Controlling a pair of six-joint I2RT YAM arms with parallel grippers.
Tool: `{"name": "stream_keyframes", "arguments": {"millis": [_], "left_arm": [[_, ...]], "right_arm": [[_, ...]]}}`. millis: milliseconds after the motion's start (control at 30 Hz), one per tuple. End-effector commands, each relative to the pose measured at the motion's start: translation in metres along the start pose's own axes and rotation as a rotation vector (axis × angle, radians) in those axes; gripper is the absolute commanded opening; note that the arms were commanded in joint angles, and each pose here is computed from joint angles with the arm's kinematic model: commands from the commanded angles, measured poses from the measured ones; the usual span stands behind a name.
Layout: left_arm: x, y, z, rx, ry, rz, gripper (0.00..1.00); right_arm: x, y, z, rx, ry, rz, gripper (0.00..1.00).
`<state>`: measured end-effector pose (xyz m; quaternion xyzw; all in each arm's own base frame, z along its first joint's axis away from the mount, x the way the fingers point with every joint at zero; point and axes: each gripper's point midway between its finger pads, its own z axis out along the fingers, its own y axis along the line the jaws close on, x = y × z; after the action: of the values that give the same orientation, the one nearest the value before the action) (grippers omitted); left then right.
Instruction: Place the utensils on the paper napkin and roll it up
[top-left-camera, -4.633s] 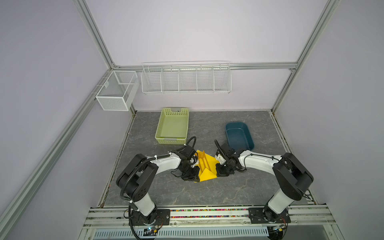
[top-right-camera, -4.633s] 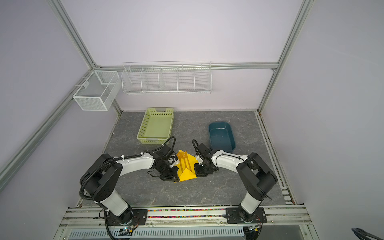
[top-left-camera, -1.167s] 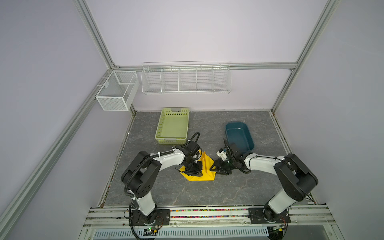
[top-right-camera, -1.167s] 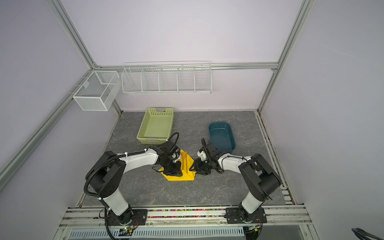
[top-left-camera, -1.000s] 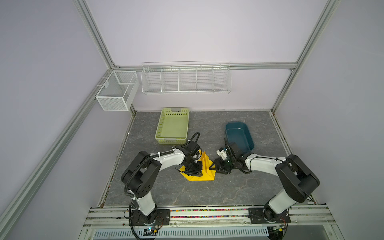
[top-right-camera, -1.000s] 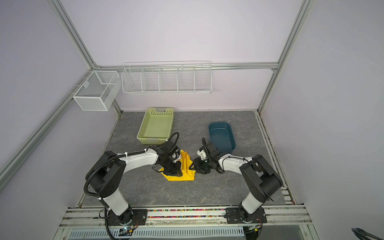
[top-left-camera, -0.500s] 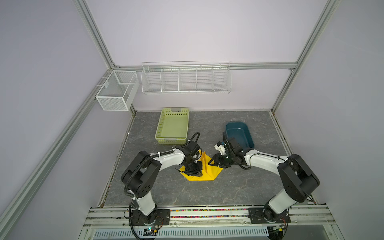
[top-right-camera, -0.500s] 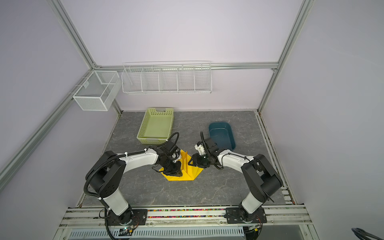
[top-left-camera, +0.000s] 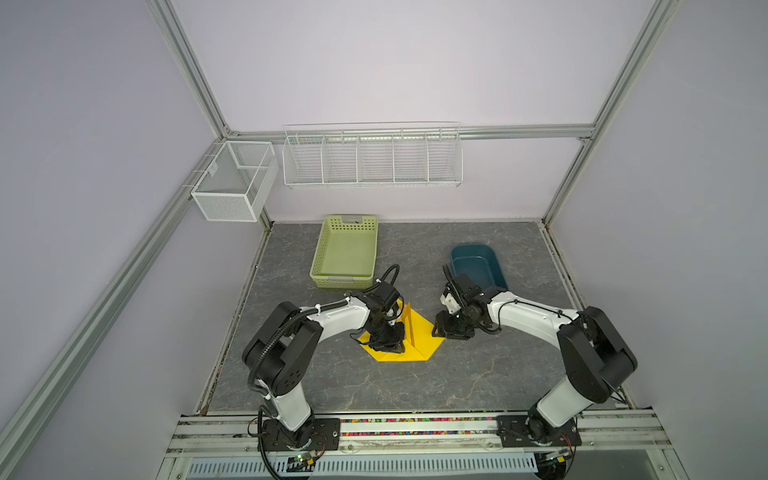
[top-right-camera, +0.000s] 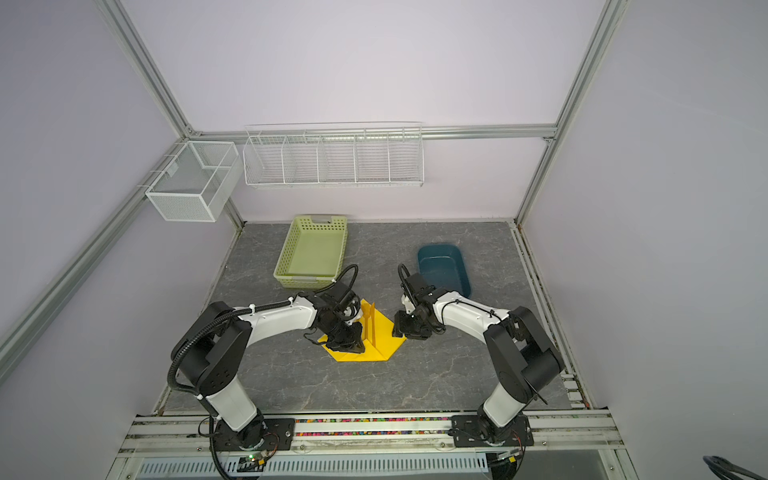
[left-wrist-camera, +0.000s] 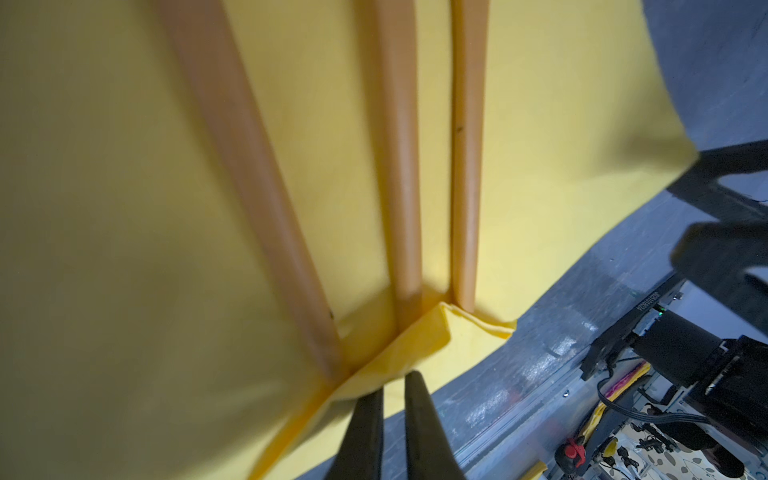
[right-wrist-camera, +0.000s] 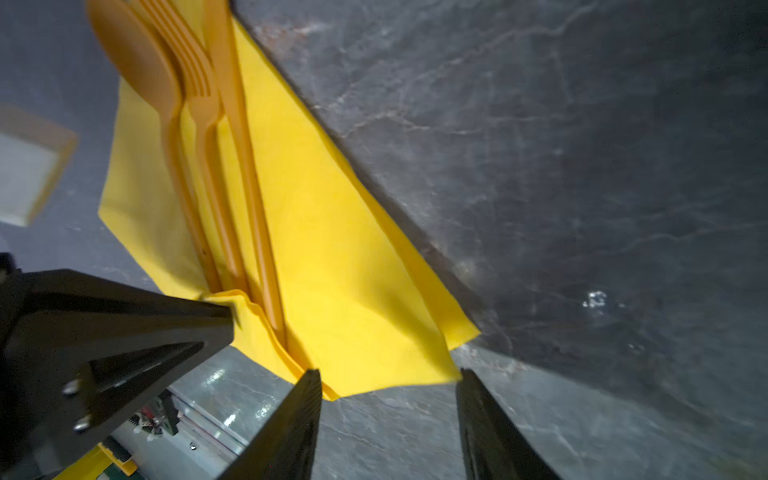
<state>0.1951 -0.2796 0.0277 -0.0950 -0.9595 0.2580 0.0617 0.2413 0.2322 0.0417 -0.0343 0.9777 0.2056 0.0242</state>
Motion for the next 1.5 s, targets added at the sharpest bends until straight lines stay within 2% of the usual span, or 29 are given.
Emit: {"name": "stream_keyframes", "arguments": {"millis": [0, 100, 267, 467, 733, 967, 1467], "left_arm": [[0.003, 0.006, 0.002, -0.026, 0.009, -0.009, 0.13], [0.004, 0.006, 0.002, -0.028, 0.011, -0.009, 0.13], [0.004, 0.007, 0.003, -0.029, 0.012, -0.010, 0.13], [0.004, 0.007, 0.002, -0.028, 0.010, -0.008, 0.13], [0.005, 0.007, 0.001, -0.028, 0.009, -0.010, 0.13], [0.005, 0.007, 0.001, -0.030, 0.009, -0.012, 0.13], [0.005, 0.009, 0.002, -0.035, 0.014, -0.012, 0.13]], "right_arm": [[0.013, -0.023, 0.009, 0.113, 0.046, 0.022, 0.56], [0.014, -0.022, 0.016, 0.116, 0.055, 0.020, 0.57], [0.015, -0.012, 0.037, 0.037, 0.070, 0.030, 0.57], [0.010, 0.020, 0.053, -0.188, 0.052, 0.061, 0.56], [0.006, 0.066, 0.047, -0.468, 0.058, 0.056, 0.56], [0.037, 0.057, 0.038, -0.462, 0.124, 0.082, 0.56], [0.047, 0.060, 0.027, -0.533, 0.126, 0.140, 0.55]]}}
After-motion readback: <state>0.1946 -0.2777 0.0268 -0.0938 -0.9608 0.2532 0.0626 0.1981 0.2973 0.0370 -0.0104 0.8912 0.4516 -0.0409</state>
